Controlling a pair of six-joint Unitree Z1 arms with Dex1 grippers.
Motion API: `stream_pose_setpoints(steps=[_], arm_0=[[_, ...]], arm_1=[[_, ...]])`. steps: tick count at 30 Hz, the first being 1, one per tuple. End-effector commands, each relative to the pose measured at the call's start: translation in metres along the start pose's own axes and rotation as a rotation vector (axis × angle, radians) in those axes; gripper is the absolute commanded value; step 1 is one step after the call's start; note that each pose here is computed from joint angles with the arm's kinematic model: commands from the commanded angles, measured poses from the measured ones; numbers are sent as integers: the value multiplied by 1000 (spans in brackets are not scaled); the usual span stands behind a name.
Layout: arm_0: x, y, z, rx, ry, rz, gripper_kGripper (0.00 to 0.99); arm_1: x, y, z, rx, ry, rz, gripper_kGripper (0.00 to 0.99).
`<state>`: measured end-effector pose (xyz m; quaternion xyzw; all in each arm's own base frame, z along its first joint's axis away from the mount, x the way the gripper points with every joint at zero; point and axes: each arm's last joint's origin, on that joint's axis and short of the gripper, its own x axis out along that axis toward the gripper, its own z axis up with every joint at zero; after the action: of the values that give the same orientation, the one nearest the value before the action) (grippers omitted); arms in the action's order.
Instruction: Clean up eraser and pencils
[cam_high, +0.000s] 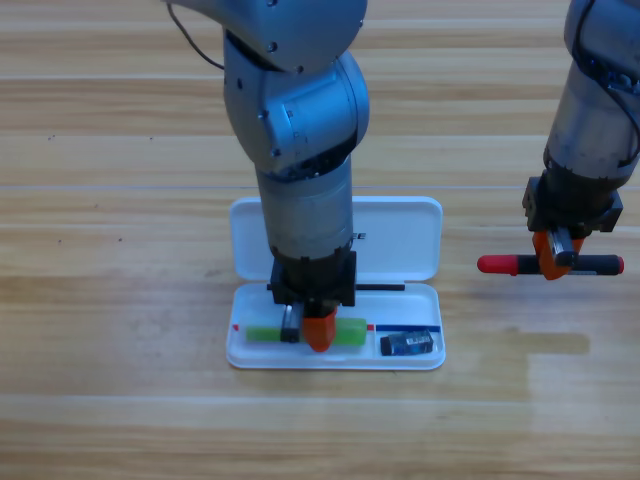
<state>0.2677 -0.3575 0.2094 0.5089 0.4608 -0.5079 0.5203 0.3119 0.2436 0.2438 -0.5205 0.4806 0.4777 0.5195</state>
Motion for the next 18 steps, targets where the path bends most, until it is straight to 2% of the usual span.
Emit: stream_pose_setpoints(steps=[1, 2, 9, 13, 18], arm_0=[[17, -2, 0, -8, 29, -31, 940], [16, -3, 0, -8, 29, -31, 988], [10, -3, -1, -13, 23, -24, 990], [1, -4, -3, -18, 23, -22, 990], [-55, -9, -11, -21, -7, 17, 990]], arm_1=[[-11, 13, 2, -22, 8, 2, 0], [-11, 13, 1, -22, 7, 1, 0], [-19, 20, 2, -33, -1, 8, 0], [-30, 31, 14, -54, -28, 33, 0], [-38, 44, 40, -89, -48, 33, 0]])
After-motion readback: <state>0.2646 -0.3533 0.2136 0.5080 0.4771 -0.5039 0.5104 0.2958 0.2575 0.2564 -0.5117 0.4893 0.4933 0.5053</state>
